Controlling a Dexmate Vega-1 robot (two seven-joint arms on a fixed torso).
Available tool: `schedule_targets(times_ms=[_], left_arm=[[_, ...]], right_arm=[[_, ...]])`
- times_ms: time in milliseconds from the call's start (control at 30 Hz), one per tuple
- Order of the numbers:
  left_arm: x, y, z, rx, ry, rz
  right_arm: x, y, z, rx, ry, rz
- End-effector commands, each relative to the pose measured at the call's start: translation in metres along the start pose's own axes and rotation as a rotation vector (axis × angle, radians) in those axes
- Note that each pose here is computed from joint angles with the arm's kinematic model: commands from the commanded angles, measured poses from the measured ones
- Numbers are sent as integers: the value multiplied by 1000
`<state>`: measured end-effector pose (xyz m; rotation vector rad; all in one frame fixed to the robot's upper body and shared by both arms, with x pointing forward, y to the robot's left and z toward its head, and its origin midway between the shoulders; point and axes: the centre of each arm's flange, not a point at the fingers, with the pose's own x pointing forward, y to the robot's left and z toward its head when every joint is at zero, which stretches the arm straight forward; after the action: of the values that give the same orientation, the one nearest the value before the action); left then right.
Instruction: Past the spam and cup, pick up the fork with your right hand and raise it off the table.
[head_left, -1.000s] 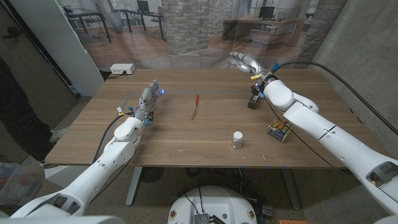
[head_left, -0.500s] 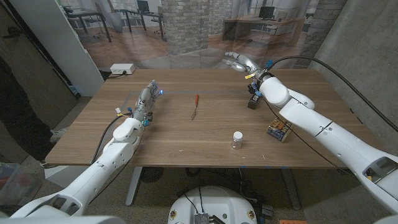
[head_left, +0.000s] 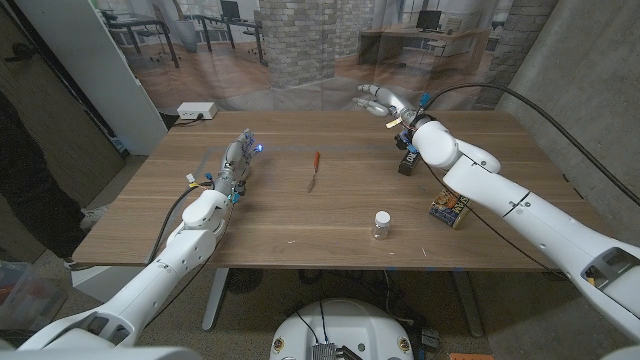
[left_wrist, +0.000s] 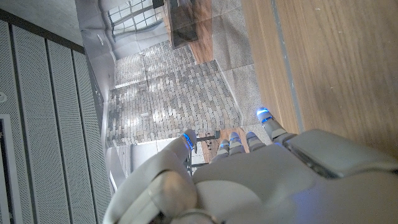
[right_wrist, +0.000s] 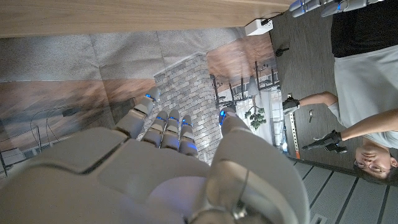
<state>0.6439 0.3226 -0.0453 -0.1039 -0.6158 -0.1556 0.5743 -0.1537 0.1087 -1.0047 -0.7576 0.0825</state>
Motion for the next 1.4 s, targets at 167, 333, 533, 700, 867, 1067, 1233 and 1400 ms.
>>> schedule_targets(times_ms=[167, 333, 533, 700, 867, 1067, 1233, 1400], left_arm=[[-6, 0, 0, -3, -1, 6], [-8, 1, -1, -4, 0, 7], [-10, 2, -1, -5, -2, 9], [-11, 3, -1, -7, -3, 8], [-12, 4, -2, -9, -2, 10], [-13, 5, -2, -9, -4, 13], [-14, 6, -2, -10, -4, 13], [-15, 6, -3, -11, -3, 14]], right_arm=[[2, 6, 13, -89, 8, 45], [5, 8, 18, -111, 21, 76], [7, 12, 25, -167, 49, 104], [10, 15, 29, -194, 64, 125], [11, 20, 34, -230, 73, 119], [14, 24, 38, -253, 84, 138], [16, 28, 42, -284, 91, 146], [17, 31, 45, -321, 102, 145]])
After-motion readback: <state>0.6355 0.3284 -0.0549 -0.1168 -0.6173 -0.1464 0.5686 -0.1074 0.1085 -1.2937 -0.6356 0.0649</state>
